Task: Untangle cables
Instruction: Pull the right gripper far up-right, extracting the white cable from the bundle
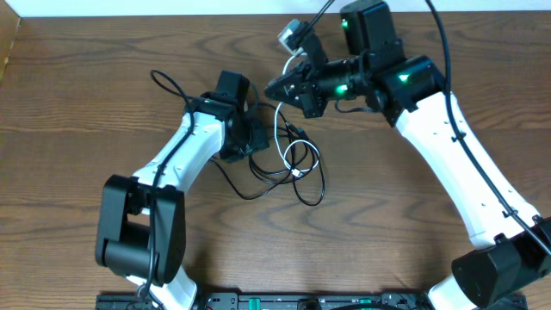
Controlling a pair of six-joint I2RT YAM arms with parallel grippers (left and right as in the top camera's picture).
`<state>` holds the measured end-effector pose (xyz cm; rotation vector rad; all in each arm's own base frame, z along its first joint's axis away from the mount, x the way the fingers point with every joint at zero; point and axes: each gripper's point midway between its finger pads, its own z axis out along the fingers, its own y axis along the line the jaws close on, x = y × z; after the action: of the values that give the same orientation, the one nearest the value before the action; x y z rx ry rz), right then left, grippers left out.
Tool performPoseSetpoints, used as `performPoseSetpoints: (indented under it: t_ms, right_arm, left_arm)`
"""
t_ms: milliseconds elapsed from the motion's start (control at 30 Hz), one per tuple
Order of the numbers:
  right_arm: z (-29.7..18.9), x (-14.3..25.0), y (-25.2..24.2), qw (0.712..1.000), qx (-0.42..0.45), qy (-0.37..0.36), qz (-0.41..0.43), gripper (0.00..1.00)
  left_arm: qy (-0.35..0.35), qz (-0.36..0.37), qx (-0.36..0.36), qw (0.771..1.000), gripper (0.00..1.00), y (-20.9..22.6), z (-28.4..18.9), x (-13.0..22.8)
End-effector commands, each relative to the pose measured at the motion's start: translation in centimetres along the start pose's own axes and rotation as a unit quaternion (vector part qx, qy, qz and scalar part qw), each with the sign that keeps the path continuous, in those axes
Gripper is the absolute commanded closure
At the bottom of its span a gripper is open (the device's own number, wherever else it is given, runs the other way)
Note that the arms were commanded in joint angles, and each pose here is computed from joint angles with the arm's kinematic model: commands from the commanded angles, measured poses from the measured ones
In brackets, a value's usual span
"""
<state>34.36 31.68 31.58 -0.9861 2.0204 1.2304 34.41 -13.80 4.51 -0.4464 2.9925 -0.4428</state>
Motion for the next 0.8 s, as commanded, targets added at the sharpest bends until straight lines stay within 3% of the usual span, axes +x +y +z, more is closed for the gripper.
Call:
performPoseSetpoints:
  t_ms: [0, 367, 600, 767]
  right_arm:
    - [-1.0, -0.7, 0.1, 1.0, 0.002, -0.011, -0.013, 0.99]
    - [-1.3, -0.4, -0.2, 1.0, 0.007, -0.006, -0.003, 0.99]
    - [-1.3, -0.2, -0.7, 1.0, 0.021, -0.003, 0.001, 0.99]
    - [-1.9, 0.1, -1.4, 0.999, 0.029, 0.001, 0.015, 0.99]
  left_arm:
    - [0.021, -0.015, -0.022, 0.999, 0.43, 1.2, 0.8, 0.8]
    - [0.075, -0.008, -0.056, 0.996, 0.44, 2.3, 3.5, 4.0]
    - [0.072, -0.001, -0.073, 0.995, 0.62, 2.7, 3.8, 4.1]
    - [0.053, 0.003, -0.125, 0.991, 0.81, 4.7, 3.7, 3.7]
